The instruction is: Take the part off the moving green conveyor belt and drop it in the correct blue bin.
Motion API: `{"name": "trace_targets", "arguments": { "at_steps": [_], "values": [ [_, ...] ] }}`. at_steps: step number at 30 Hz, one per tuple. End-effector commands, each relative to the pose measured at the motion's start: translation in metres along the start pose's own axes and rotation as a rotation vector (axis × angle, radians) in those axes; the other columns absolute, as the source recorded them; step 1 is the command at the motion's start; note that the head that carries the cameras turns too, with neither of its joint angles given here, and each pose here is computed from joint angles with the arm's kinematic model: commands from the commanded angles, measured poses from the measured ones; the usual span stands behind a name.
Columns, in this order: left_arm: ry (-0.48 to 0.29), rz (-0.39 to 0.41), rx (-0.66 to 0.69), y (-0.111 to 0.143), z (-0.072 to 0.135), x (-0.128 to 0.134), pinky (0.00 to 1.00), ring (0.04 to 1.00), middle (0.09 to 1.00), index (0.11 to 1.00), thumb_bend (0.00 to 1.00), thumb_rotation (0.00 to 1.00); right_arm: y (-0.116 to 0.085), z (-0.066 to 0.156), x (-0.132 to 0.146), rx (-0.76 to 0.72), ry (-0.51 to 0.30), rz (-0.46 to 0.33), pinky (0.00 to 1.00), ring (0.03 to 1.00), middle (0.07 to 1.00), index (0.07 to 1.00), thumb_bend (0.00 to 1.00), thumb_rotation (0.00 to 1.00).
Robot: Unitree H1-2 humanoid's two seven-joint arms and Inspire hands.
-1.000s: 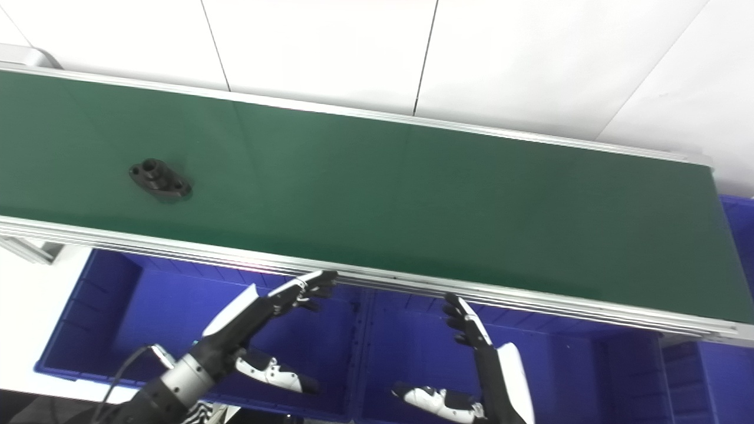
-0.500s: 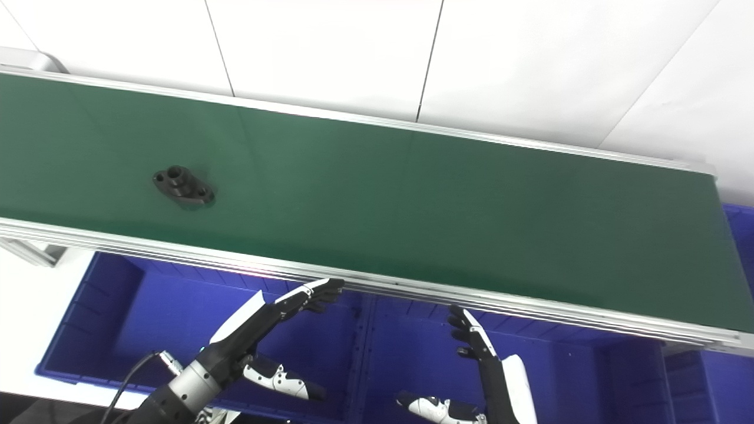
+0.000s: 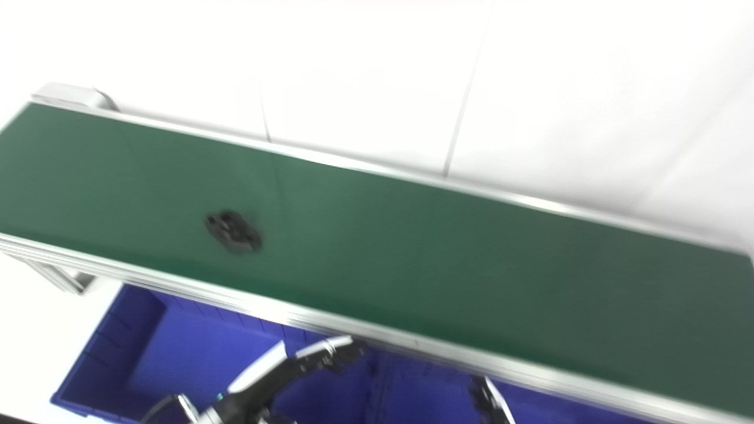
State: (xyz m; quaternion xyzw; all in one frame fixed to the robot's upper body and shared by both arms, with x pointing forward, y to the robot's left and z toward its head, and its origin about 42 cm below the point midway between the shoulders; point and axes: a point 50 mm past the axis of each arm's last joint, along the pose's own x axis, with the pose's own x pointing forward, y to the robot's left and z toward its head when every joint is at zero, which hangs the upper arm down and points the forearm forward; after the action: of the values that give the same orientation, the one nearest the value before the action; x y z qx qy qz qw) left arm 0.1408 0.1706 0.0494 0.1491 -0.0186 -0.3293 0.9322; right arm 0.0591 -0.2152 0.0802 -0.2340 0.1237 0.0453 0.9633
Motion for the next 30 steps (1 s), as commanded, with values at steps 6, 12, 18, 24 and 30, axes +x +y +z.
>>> {"name": "trace_targets", "arguments": {
  "at_steps": [6,12,18,24,30],
  "values": [
    [-0.075,0.024,0.002,0.003,0.007,0.004,0.78,0.845,0.875,0.875,0.82,0.13,-0.004,0.005,-0.001,-0.003,-0.089,-0.041,0.81,0.842,0.848,0.893,0.84,0.07],
    [-0.076,0.021,0.004,0.005,0.007,0.003,0.78,0.841,0.87,0.872,0.82,0.14,-0.003,0.006,0.0,0.024,-0.074,-0.032,0.84,0.861,0.857,0.899,0.85,0.09],
    [-0.081,0.024,0.005,0.007,0.008,0.002,0.77,0.842,0.875,0.875,0.81,0.15,-0.002,0.011,-0.001,0.015,-0.082,-0.028,0.8,0.851,0.859,0.895,0.84,0.1],
    [-0.079,0.027,0.009,0.01,0.01,0.0,0.78,0.848,0.879,0.885,0.81,0.17,0.0,0.015,-0.001,0.028,-0.083,-0.033,0.76,0.83,0.85,0.888,0.84,0.13],
    [-0.093,0.035,-0.013,0.013,0.01,-0.003,0.78,0.854,0.894,0.9,0.79,0.16,0.003,0.018,-0.001,0.026,-0.117,-0.048,0.74,0.814,0.845,0.88,0.85,0.12]
  ]
}}
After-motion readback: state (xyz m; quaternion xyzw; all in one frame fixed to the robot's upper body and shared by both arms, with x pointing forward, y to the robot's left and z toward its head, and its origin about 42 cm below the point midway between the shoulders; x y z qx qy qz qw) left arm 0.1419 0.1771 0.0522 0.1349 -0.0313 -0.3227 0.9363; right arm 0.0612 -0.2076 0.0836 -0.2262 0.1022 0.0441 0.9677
